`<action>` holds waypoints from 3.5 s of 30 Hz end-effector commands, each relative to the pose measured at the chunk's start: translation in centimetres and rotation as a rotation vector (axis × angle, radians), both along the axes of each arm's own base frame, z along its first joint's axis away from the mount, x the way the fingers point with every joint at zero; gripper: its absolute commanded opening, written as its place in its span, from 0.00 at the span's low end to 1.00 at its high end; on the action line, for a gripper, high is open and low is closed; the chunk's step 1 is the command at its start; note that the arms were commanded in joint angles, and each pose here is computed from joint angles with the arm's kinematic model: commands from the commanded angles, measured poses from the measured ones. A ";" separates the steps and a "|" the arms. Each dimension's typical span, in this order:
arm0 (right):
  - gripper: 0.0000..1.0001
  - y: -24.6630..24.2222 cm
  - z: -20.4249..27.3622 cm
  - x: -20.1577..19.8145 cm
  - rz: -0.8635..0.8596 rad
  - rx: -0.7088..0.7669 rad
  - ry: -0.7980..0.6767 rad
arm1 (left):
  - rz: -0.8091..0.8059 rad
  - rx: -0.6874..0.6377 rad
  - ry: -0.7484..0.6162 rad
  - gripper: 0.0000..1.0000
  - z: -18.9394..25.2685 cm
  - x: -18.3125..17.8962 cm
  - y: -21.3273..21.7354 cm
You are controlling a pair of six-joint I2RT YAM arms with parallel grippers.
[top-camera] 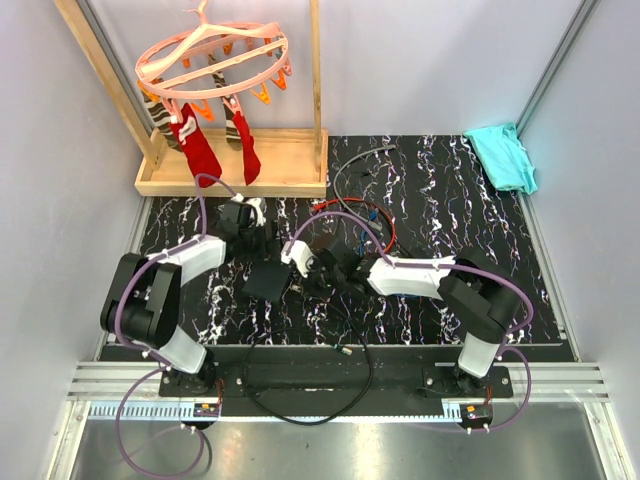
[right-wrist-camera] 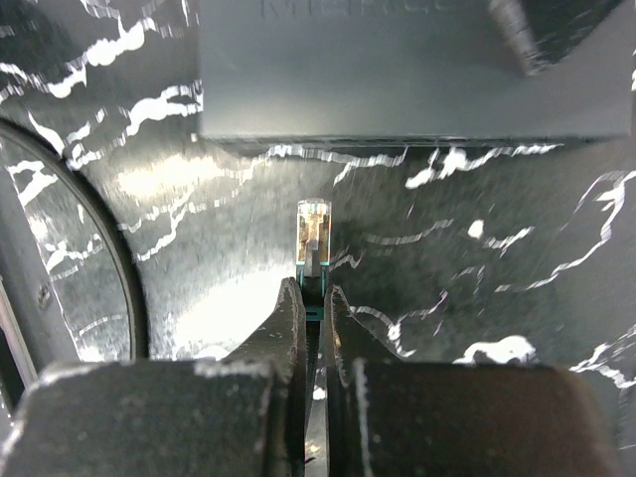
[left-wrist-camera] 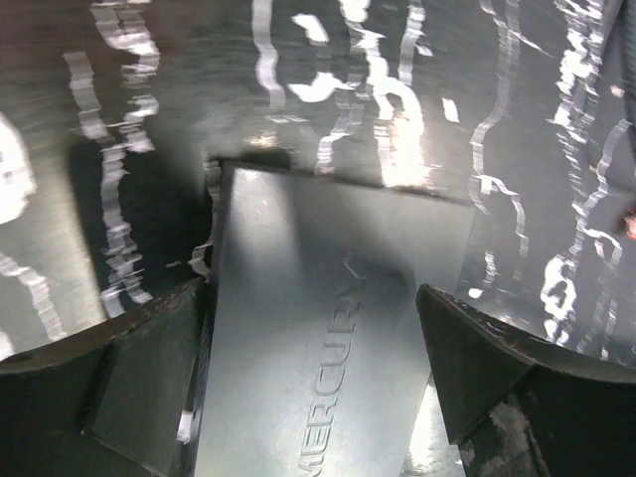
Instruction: Insert the plug into the switch port
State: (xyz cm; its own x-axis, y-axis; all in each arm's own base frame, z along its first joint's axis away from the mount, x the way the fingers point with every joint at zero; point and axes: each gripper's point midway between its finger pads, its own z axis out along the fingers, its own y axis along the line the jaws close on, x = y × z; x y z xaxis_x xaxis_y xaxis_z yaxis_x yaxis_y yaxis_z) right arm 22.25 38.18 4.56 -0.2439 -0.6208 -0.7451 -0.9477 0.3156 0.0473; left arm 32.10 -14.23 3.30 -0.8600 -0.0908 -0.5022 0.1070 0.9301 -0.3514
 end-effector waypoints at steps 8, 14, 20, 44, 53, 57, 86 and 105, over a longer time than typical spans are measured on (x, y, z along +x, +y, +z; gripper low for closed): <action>0.00 -0.8 -0.1 -1.4 -0.107 -0.010 0.053 | -0.059 -0.094 -0.140 0.90 4.3 2.3 -3.6; 0.00 -0.2 0.2 -2.7 -0.156 0.000 0.078 | 0.050 0.039 -0.146 0.96 3.9 0.1 0.7; 0.00 1.2 0.3 -4.1 -0.152 0.018 0.114 | 0.052 0.080 -0.086 0.98 2.5 -1.5 1.9; 0.00 4.6 -0.6 -4.4 -0.164 0.025 0.178 | 0.115 0.041 0.139 0.86 -0.9 -5.1 1.8; 0.00 4.3 -1.2 -4.2 -0.178 -0.011 0.173 | 0.120 0.017 0.148 0.85 -0.7 -5.4 1.4; 0.00 4.2 -1.0 -3.7 -0.198 -0.014 0.152 | 0.128 0.011 0.152 0.85 -0.8 -5.5 1.5; 0.00 5.4 1.0 -2.8 -0.196 0.025 0.080 | 0.171 -0.038 0.193 0.82 -1.1 -6.3 0.9; 0.00 6.2 0.2 -4.0 -0.134 0.009 0.104 | 0.181 -0.050 0.198 0.82 -1.2 -6.2 0.7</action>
